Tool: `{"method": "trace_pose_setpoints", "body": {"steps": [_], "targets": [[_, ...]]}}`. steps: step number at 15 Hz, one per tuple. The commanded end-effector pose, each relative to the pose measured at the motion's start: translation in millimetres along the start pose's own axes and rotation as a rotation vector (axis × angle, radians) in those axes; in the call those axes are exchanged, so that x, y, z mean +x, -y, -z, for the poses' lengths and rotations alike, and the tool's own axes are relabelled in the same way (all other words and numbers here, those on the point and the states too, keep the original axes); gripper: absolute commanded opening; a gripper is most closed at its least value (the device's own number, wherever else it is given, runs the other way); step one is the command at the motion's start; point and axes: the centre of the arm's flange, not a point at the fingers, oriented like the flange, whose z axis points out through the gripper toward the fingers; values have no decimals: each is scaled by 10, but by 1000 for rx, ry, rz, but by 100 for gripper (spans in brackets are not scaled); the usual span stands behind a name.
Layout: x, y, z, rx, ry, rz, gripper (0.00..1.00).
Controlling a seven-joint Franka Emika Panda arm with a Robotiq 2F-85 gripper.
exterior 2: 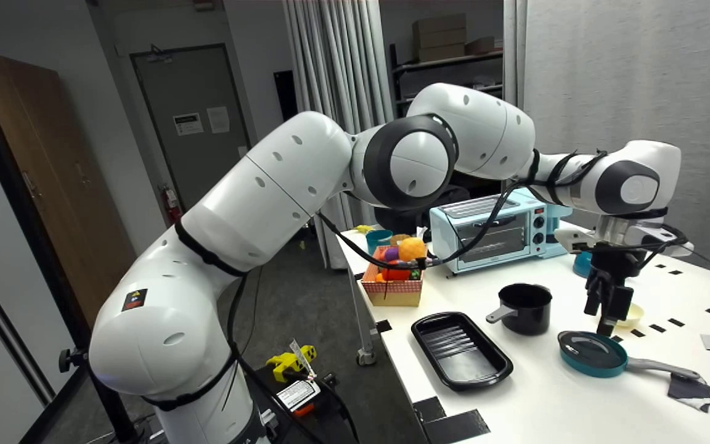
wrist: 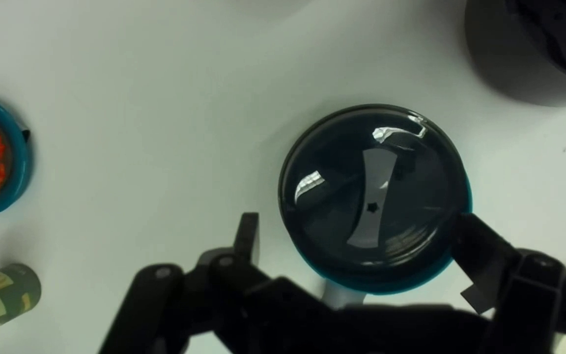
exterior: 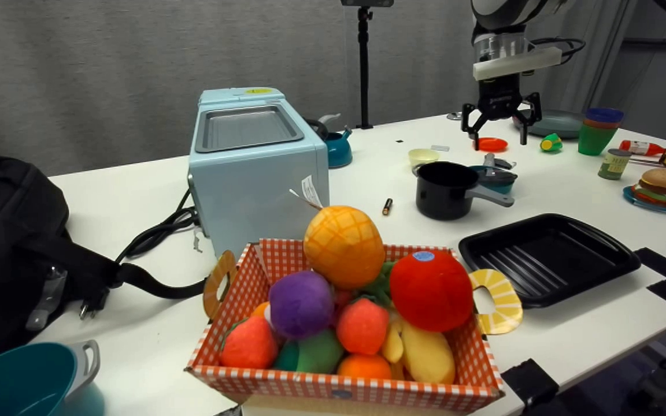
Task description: Take the lid on the pan and put it on the pot
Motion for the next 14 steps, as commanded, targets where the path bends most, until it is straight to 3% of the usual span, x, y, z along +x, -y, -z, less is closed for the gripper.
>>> {"method": "trace_pose_setpoints", "body": {"steps": [1,9,11,14], "targets": [[113,144,-140,9,-2,-12,100],[207,212,-376,-10,25,-28,98],[245,211,-418,-14,31,-39,75],[293,202,-452,-14,36,-52,55]]}}
